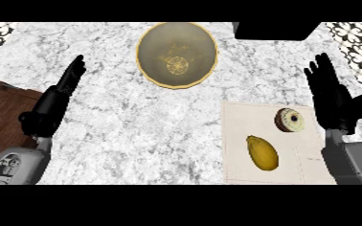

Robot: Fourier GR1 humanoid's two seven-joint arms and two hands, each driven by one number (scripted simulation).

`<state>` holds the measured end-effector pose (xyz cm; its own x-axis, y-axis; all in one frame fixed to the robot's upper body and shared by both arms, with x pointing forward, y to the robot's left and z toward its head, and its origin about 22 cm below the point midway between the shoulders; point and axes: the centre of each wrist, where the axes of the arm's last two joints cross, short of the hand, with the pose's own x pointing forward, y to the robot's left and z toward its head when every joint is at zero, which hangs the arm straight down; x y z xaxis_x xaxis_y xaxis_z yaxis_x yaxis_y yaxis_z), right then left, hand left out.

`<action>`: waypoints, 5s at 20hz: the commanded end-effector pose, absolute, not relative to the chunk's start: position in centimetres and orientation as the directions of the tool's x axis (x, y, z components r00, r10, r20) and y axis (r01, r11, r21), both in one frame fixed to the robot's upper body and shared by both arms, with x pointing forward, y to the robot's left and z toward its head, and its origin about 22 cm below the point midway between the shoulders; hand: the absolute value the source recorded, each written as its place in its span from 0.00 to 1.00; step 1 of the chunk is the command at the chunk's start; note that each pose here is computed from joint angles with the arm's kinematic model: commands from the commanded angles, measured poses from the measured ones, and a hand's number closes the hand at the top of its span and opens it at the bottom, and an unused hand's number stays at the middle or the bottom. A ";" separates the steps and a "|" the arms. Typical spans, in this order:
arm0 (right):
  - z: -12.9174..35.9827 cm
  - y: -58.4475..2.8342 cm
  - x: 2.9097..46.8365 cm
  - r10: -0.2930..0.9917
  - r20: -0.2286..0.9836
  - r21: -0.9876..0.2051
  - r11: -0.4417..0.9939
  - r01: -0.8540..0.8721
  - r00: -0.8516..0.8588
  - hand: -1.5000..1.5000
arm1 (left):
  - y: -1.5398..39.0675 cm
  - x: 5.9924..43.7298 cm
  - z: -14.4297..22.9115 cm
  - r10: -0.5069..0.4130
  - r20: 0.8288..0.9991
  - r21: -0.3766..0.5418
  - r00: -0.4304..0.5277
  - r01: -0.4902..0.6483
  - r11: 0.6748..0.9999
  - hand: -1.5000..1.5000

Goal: Pick the cupcake from the placemat and place it in the bowl

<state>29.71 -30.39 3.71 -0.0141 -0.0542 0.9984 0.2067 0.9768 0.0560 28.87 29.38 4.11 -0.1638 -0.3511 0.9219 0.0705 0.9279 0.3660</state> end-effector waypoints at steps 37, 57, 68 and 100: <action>21.3 -23.9 19.9 0.951 0.271 -0.912 0.303 -0.276 0.149 0.00 | 31.8 28.7 6.8 -0.147 0.968 0.107 -0.204 -0.195 0.975 0.50; 14.2 -26.5 24.3 0.918 0.296 -0.865 0.375 -0.333 0.264 0.00 | 32.4 29.6 8.7 -0.141 0.969 0.106 -0.205 -0.174 0.979 0.50; 10.5 -30.0 25.5 0.919 0.322 -0.865 0.383 -0.324 0.228 0.00 | 32.7 28.4 8.5 -0.152 0.967 0.115 -0.204 -0.181 0.977 0.50; 2.4 -29.1 27.7 0.932 0.240 -0.860 0.334 -0.387 0.272 0.00 | 33.3 30.3 8.7 -0.156 0.969 0.125 -0.189 -0.167 0.978 0.50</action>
